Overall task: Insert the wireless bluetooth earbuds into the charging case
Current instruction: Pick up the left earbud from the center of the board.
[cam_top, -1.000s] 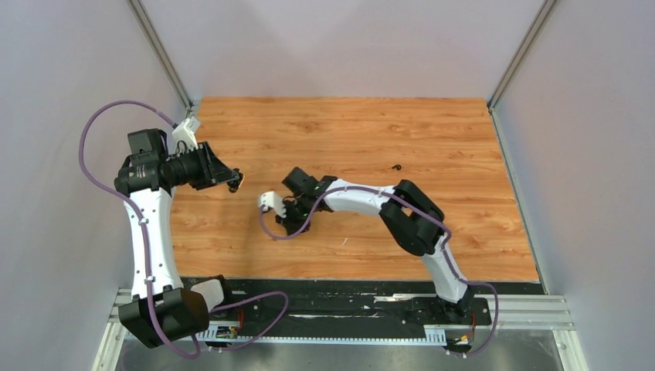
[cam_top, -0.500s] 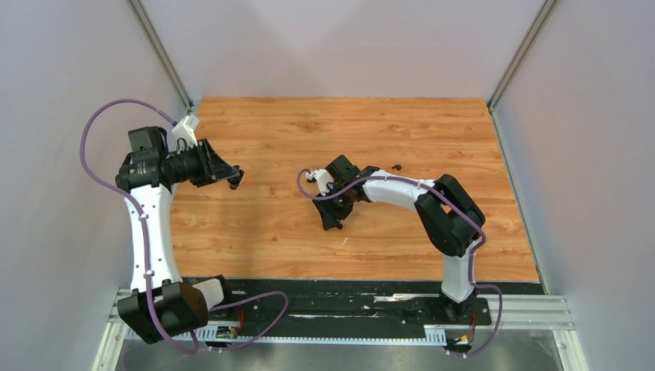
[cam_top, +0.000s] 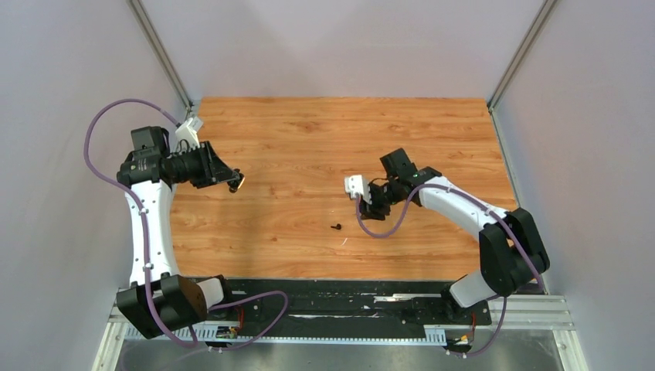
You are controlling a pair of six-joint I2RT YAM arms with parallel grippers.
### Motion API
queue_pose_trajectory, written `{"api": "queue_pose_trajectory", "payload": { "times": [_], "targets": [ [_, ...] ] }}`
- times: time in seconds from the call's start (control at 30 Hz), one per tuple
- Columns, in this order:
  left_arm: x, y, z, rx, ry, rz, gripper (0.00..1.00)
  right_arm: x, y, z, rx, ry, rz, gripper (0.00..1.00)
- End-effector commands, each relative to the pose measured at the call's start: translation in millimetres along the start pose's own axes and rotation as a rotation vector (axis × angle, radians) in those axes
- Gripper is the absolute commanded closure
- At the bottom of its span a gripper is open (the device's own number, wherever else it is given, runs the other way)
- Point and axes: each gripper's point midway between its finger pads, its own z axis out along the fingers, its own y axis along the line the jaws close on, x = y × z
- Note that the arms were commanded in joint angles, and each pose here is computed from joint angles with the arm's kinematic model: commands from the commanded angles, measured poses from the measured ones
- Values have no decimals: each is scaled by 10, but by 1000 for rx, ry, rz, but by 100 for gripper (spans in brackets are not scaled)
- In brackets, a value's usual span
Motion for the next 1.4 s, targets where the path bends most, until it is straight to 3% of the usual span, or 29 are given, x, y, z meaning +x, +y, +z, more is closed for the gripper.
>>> {"api": "queue_pose_trajectory", "payload": {
  "times": [0.0, 0.33, 0.53, 0.93, 1.37],
  "targets": [
    [-110, -61, -61, 19, -25, 62, 100, 159, 287, 257, -169, -75, -479, 61],
    [-109, -70, -65, 23, -36, 74, 100, 106, 12, 720, -251, -87, -516, 60],
    [-69, -74, -67, 22, -37, 72, 100, 92, 73, 924, -336, -69, -521, 61],
    [-38, -51, -41, 25, -34, 64, 100, 338, 383, 1020, -473, 40, -541, 70],
    [-10, -43, -28, 26, -33, 55, 100, 315, 442, 1055, -483, 61, -399, 71]
  ]
}}
